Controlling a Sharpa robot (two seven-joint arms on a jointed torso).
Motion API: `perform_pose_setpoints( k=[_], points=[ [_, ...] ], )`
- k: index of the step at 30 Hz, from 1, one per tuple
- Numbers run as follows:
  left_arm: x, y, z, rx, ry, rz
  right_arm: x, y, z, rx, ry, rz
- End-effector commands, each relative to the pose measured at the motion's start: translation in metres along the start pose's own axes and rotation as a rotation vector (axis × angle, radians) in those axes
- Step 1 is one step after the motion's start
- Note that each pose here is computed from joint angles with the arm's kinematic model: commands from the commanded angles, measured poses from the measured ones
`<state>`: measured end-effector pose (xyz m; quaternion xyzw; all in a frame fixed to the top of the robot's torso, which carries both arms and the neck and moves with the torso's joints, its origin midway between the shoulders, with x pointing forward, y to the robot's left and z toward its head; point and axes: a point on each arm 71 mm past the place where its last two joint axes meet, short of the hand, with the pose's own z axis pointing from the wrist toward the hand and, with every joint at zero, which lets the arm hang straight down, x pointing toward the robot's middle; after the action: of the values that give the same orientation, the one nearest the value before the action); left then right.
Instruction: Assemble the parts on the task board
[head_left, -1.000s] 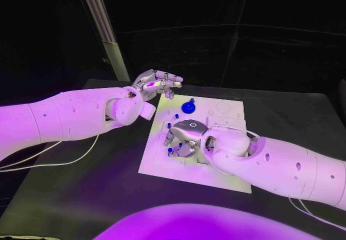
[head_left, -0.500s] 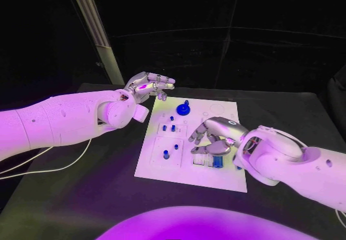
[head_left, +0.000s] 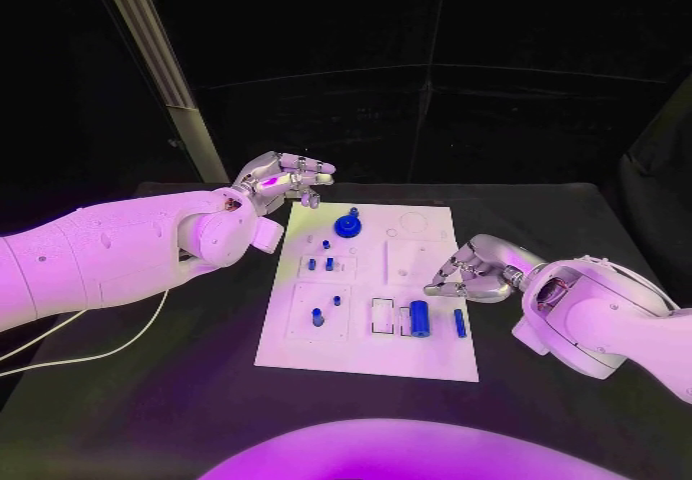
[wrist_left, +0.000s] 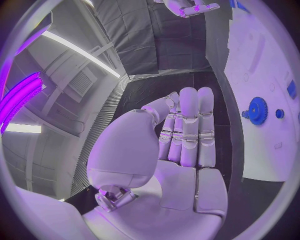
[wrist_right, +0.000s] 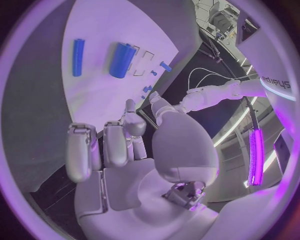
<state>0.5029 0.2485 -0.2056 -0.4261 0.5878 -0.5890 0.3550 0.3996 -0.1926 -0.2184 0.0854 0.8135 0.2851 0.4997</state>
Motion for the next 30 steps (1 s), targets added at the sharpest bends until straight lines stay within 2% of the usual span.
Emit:
perform_pose_setpoints(
  k=[1, 12, 30],
  points=[
    [0.001, -0.0012, -0.0001, 0.005, 0.014, -0.009, 0.006, -0.009, 0.002, 0.159, 0.046, -0.037],
    [0.001, -0.001, -0.0006, 0.005, 0.016, -0.01, 0.026, -0.007, 0.012, 0.221, 0.084, -0.113],
    [0.0012, -0.0009, -0.0005, 0.005, 0.019, -0.011, 0.051, 0.001, 0.023, 0.237, 0.151, -0.133]
  ],
)
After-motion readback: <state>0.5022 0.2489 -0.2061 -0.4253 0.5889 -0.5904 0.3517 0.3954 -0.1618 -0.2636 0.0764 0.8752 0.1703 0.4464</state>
